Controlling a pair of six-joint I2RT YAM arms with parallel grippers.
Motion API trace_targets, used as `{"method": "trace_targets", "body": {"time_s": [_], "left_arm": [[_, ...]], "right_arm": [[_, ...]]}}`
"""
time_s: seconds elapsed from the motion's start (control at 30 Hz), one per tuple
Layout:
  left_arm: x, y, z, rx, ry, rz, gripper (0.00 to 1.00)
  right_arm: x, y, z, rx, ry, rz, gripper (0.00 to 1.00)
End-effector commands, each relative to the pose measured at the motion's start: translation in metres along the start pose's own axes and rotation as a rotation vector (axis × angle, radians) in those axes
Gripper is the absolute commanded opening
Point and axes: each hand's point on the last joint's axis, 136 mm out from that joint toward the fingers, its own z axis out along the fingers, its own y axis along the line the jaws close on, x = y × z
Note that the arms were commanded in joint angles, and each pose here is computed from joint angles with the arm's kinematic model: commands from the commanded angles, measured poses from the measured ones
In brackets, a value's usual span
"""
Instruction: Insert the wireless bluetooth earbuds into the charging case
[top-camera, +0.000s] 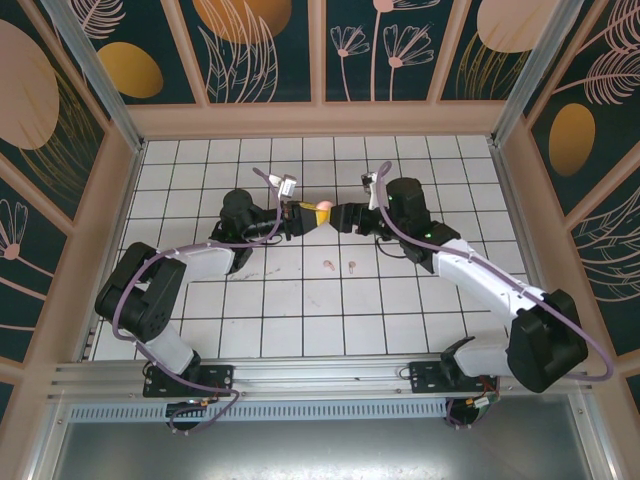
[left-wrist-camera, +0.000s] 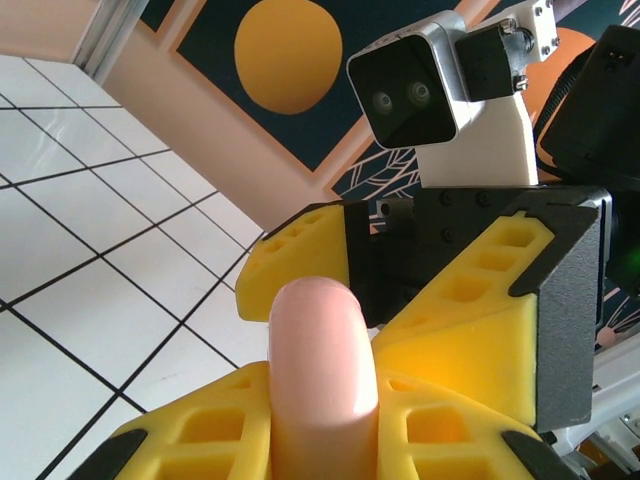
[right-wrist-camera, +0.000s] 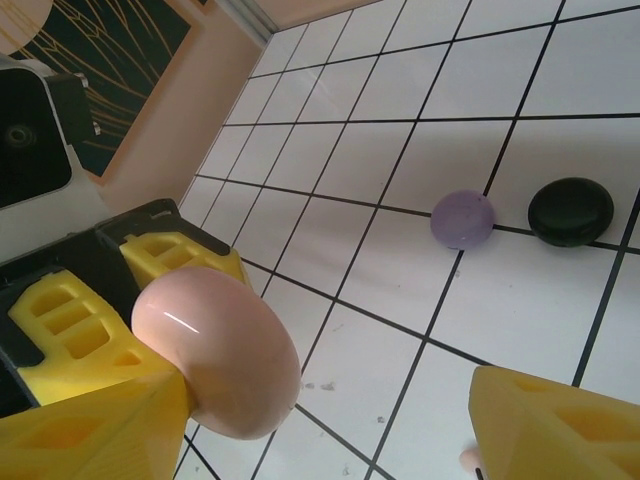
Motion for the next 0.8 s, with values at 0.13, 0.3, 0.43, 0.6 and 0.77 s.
{"method": "trace_targets", "body": {"time_s": [0.13,0.3,0.43,0.6,0.77], "left_arm": [[-0.013,-0.032,0.000,0.087,0.008,0.085,0.00],[-0.013,-0.031,-0.001,0.078,0.004,0.088,0.00],[-0.014,-0.028,-0.001,0.062,-0.013,0.093,0.00],[-0.015,-0.027,0.000,0.071,-0.018,0.089,0.00],[-0.016,-0.027,0.002,0.075,-0.013,0.089,0.00]], "right_arm": [[-0.019,-0.038,-0.002,0.063,-0.085,0.059,0.72],[-0.022,-0.035,-0.005,0.055,-0.076,0.067,0.72],[-0.023,-0.025,-0.018,0.044,-0.078,0.069,0.72],[-0.027,0.008,-0.032,-0.055,-0.083,0.051,0.72],[-0.023,0.032,-0.025,-0.094,-0.054,0.009,0.72]]}}
